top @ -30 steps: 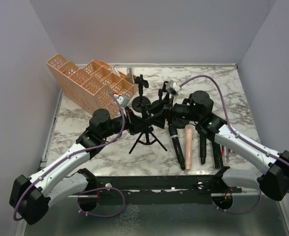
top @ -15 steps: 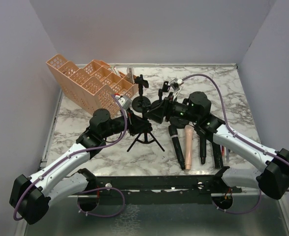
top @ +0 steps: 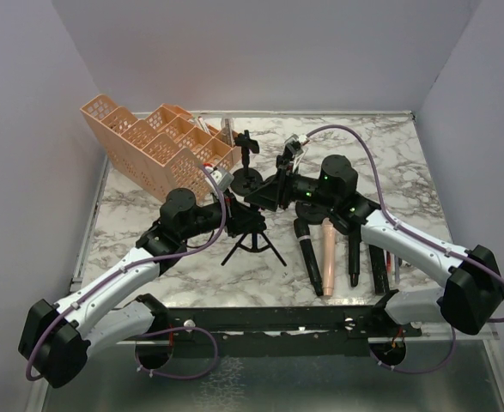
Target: Attach the microphones to the stand
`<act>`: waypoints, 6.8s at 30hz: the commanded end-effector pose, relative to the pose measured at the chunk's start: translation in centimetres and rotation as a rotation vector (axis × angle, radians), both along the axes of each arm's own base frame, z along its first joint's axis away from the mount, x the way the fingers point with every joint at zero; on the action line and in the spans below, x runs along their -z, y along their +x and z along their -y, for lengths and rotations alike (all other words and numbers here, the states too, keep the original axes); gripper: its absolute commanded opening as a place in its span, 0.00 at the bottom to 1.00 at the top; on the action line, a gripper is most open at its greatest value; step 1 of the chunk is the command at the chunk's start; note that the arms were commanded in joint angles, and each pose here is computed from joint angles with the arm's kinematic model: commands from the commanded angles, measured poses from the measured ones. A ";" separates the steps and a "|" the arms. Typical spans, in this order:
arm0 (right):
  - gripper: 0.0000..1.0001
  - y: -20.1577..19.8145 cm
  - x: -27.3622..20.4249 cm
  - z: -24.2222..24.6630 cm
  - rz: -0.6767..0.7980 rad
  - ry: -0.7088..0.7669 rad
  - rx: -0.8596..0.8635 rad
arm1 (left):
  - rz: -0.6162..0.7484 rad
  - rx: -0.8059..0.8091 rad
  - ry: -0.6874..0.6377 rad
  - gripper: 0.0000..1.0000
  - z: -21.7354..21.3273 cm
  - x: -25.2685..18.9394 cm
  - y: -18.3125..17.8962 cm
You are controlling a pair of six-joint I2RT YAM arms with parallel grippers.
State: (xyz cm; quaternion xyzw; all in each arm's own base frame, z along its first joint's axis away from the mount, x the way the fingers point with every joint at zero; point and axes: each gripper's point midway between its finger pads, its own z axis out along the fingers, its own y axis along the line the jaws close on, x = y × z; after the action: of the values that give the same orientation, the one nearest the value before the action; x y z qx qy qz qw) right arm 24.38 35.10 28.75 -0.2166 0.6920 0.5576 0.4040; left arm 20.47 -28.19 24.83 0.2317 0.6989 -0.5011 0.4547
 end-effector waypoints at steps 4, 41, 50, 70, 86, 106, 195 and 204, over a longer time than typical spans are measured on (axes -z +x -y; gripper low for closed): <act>0.34 1.6 -4.2 -0.1 0.058 0.106 0.079 | 0.051 0.046 -0.024 0.00 0.5 -1.5 -0.4; 0.19 8.5 -13.9 1.6 0.080 0.040 0.428 | -0.085 -0.104 0.156 0.00 -1.3 4.4 1.2; 0.21 0.4 -17.2 1.4 0.503 0.269 0.082 | -0.135 -0.121 0.201 0.00 -1.6 6.2 1.3; 0.20 2.2 -12.8 0.4 0.312 0.192 0.112 | 0.010 -0.102 -0.002 0.79 -1.8 -1.2 -0.6; 0.20 0.0 -11.6 -0.4 0.173 0.139 -0.018 | 0.173 -0.149 -0.102 0.63 -0.6 -7.1 2.2; 0.71 -0.3 -6.3 1.0 0.143 0.044 0.028 | 0.211 -0.155 -0.098 0.00 -0.8 -7.2 2.3; 0.57 -7.1 -1.5 3.9 0.402 -0.151 -0.230 | 0.195 -0.121 -0.299 0.00 -1.5 -10.7 -0.1; 0.53 -6.5 -0.4 2.7 0.357 -0.169 -0.226 | 0.205 -0.123 -0.303 0.00 -1.6 -11.0 -0.2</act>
State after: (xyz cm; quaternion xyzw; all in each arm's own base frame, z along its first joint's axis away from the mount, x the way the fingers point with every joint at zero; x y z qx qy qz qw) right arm 17.93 31.91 28.35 -0.4172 0.6308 0.4917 0.4316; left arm 20.76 -26.98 33.53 0.1729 0.6085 -0.5318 0.5630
